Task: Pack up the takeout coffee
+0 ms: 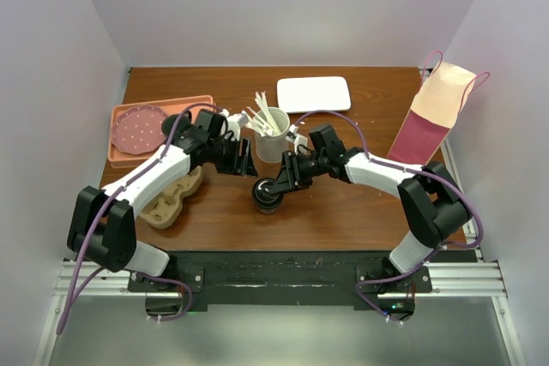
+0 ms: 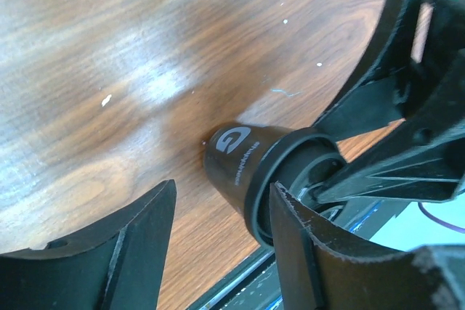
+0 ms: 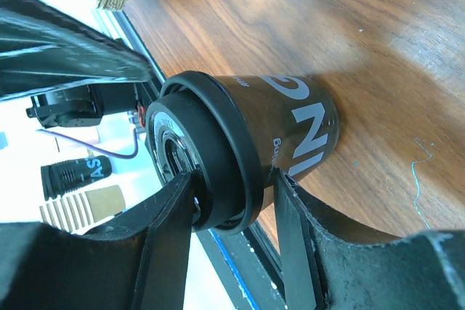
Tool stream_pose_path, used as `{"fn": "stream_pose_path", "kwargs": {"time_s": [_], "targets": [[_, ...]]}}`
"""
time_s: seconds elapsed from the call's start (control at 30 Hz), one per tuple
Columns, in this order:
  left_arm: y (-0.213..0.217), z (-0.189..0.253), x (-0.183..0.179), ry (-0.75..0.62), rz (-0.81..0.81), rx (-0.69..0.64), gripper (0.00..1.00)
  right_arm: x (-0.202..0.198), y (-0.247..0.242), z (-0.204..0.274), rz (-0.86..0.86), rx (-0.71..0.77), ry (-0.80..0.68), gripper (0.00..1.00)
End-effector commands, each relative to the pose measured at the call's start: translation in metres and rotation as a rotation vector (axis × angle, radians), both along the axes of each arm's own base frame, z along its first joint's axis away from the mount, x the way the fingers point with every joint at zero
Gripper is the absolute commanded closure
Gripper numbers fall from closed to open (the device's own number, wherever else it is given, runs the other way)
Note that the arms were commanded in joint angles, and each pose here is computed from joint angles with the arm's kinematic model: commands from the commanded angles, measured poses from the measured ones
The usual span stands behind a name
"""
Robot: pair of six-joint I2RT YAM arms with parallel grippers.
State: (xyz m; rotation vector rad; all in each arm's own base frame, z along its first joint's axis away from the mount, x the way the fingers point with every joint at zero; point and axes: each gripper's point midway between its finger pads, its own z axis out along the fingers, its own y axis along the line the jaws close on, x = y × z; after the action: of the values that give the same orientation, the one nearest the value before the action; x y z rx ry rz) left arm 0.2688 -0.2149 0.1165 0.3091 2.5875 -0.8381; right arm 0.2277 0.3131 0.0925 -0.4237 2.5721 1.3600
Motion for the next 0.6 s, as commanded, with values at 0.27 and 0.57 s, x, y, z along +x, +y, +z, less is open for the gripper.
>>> {"fn": "stream_pose_path", "kwargs": {"time_s": [0.27, 0.57], "targets": [[-0.02, 0.013, -0.031, 0.006, -0.168, -0.15, 0.39, -0.011, -0.027, -0.042, -0.078, -0.192, 0.071, 0.58], [-0.026, -0.017, -0.045, 0.045, -0.202, -0.149, 0.4, -0.007, -0.023, -0.036, -0.091, -0.173, 0.068, 0.58]]}}
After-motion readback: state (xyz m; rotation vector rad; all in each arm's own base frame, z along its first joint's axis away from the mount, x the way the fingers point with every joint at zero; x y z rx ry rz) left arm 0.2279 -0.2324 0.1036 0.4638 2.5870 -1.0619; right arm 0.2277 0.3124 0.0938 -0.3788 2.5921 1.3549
